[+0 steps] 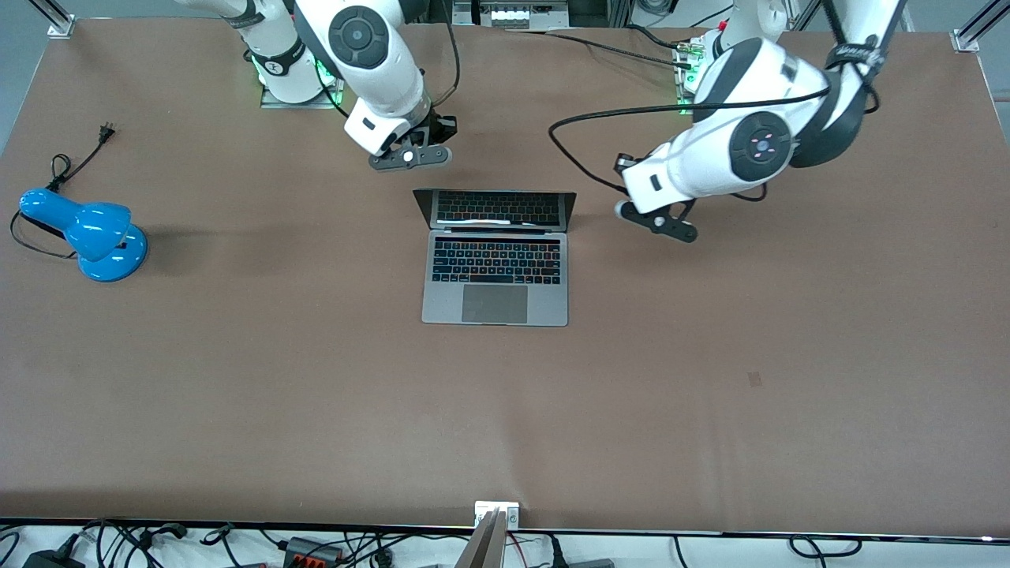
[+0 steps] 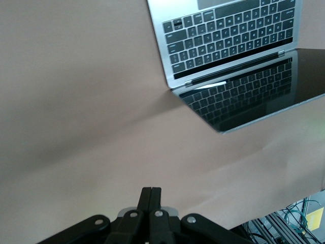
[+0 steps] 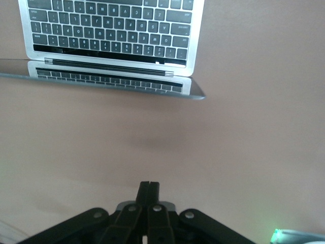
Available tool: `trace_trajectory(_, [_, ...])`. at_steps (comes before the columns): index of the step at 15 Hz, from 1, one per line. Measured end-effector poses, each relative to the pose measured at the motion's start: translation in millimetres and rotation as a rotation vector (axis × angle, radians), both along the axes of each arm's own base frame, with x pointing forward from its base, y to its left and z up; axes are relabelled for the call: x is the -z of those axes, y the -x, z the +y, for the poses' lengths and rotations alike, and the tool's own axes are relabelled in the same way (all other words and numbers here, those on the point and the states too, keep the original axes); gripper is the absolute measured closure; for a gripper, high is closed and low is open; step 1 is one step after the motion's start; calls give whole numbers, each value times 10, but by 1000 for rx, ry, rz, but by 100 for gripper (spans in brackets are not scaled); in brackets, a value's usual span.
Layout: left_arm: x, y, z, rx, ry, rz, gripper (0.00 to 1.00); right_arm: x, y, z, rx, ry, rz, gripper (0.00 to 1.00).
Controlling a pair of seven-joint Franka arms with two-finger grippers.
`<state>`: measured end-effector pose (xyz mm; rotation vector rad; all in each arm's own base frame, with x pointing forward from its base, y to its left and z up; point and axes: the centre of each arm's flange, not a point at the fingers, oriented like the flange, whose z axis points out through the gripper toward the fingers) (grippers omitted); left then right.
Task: Close laptop with both arms from behind
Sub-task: 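Move the right gripper and the left gripper toward the laptop screen, then lower both grippers behind the laptop screen's back edge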
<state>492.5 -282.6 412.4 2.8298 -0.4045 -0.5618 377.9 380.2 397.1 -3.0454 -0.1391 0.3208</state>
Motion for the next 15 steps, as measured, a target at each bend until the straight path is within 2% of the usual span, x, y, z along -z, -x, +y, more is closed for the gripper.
trace_trajectory(4, [351, 192, -425, -15, -15, 1, 99, 298, 102, -18, 7, -23, -50, 99])
trace_trajectory(8, [525, 351, -645, -7, -26, 7, 99, 340, 129, -20, 6, -24, -55, 99])
trace_trajectory(12, [638, 408, -726, -23, -26, -9, 99, 369, 145, -31, 4, -20, -52, 99])
trace_trajectory(15, [747, 412, -767, -34, -23, -12, 99, 393, 155, -15, 5, -32, -70, 99])
